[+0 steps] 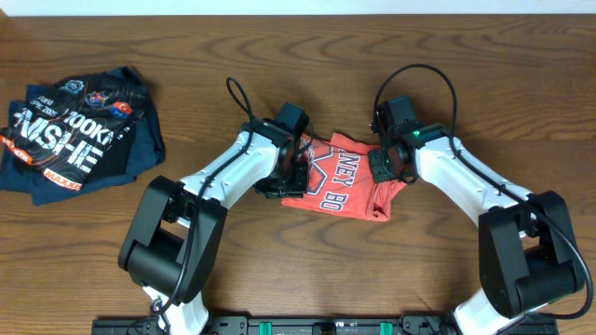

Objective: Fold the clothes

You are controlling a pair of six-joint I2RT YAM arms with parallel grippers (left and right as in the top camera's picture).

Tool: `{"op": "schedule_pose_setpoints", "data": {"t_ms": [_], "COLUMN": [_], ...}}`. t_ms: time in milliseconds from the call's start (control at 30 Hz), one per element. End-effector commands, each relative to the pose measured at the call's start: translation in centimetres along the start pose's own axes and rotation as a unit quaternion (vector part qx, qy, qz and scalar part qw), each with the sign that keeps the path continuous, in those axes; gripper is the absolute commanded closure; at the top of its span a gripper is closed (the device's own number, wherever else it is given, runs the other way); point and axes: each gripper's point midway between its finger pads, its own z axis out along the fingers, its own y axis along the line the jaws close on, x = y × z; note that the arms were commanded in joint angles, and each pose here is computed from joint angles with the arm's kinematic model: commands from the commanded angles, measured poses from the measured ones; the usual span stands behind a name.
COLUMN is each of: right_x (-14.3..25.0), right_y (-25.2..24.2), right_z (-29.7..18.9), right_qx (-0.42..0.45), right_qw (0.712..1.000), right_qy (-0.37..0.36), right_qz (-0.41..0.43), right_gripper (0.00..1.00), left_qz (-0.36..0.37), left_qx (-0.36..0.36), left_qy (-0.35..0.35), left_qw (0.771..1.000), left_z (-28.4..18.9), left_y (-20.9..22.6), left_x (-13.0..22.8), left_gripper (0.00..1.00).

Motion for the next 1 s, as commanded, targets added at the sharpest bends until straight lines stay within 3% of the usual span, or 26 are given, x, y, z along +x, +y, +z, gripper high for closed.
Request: {"op": "schedule_pose_setpoints", "data": {"t_ms": [0,167,333,433,667,967], "right_x": [0.1,-2.1,-3.7,-2.4,3.9,8.5], "right_y": [-2.4,-2.6,-0.5,1.4,4.3,5.3], "right_z": [0.3,-2.5,-6.8,-8.0,-7.3,-4.6], "right_qx": [0.05,0.053,-0.014,-0.07,-0.127,-0.124], "right_qw": [0.999,0.997,0.995,0.994,0.991,0.988], "right_qy": [0.002,-0.044,-0.102,-0.084,0.037,0.087], "right_qz": [0.011,0.016,0.015,0.009,-0.007,-0.033], "right_gripper": [0.53,0.51,0.47,0.47,0.54,0.56], "left_qz": [0.001,0.013,0.053,0.066,0.101,0.124], "left_qx": [-0.01,-0.002,0.038,0.048,0.048,0.042], "left_qy": [-0.015,-0.121,-0.224,-0.253,-0.225,-0.212], "left_qw": [1.0,0.993,0.972,0.964,0.968,0.968], "left_z": [-1.1,-5.8,-8.9,-9.1,-5.9,-2.5], "left_y": [0.4,-0.2,-2.5,-3.2,-3.4,-3.2], "left_x": [-0.4,-3.7,-7.5,-9.2,-9.7,-10.7], "left_gripper": [0.66,0.65,0.6,0.6,0.6,0.6]}}
